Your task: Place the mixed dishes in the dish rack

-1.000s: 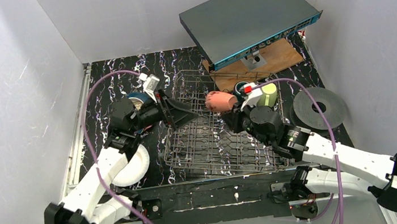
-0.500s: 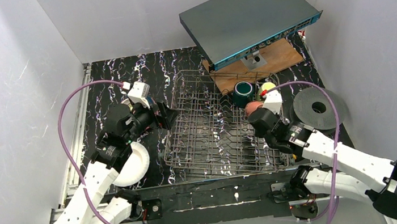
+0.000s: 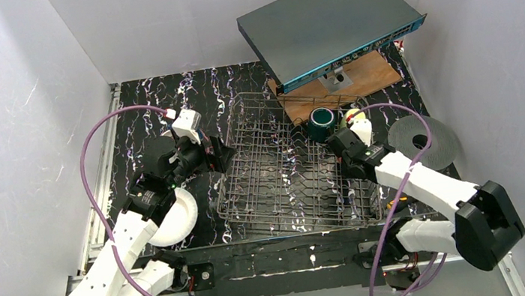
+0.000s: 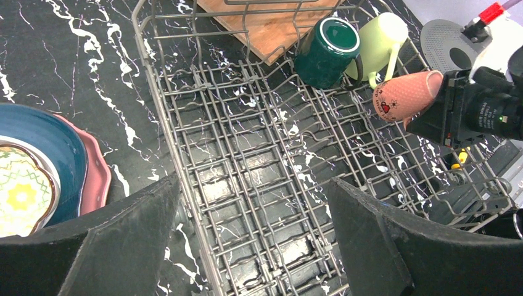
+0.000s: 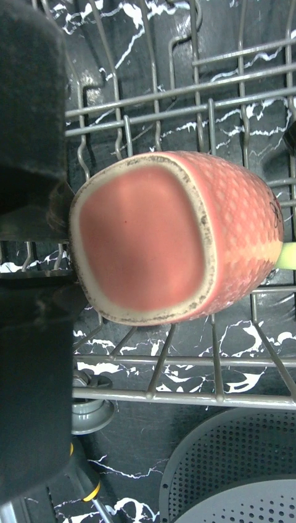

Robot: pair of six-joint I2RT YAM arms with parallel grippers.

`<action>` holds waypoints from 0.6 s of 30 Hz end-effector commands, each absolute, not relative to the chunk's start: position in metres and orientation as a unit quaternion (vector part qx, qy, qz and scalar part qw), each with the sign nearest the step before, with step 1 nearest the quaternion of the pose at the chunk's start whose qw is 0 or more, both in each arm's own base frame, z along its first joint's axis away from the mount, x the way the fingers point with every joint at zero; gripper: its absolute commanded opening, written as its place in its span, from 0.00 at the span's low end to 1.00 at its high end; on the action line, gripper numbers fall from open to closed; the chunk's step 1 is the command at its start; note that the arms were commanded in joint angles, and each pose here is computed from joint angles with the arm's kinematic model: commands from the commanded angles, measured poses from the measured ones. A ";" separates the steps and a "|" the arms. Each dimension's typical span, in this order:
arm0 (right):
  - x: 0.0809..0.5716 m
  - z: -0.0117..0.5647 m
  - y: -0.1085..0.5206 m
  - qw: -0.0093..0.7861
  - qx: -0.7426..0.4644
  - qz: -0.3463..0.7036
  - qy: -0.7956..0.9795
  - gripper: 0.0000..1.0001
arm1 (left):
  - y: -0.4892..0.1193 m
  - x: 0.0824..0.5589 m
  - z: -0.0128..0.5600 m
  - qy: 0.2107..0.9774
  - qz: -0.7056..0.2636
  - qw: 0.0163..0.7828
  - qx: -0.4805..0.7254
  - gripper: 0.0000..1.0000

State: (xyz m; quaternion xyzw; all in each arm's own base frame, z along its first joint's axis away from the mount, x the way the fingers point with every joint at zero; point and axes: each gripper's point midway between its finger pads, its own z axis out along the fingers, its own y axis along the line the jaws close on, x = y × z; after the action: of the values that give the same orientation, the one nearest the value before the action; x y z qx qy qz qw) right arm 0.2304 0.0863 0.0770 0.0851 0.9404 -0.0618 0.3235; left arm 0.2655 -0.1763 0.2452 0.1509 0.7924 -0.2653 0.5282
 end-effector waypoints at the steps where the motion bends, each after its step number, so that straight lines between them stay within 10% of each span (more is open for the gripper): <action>1: 0.249 0.088 0.080 0.335 0.112 -0.090 0.931 0.01 | -0.175 0.266 0.251 0.790 -0.256 0.534 0.156 0.88; 10: 0.250 0.071 0.077 0.289 0.111 -0.126 0.943 0.09 | -0.171 0.267 0.251 0.791 -0.247 0.539 0.152 0.88; 18: 0.245 0.074 0.079 0.299 0.110 -0.103 0.942 0.57 | -0.168 0.268 0.250 0.794 -0.235 0.540 0.151 0.88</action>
State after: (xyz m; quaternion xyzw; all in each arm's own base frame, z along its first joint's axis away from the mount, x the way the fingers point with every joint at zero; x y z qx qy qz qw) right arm 0.2330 0.0756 0.0533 0.0951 0.9533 -0.1235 0.2587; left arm 0.2664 -0.1713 0.2390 0.1490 0.8006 -0.2481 0.5246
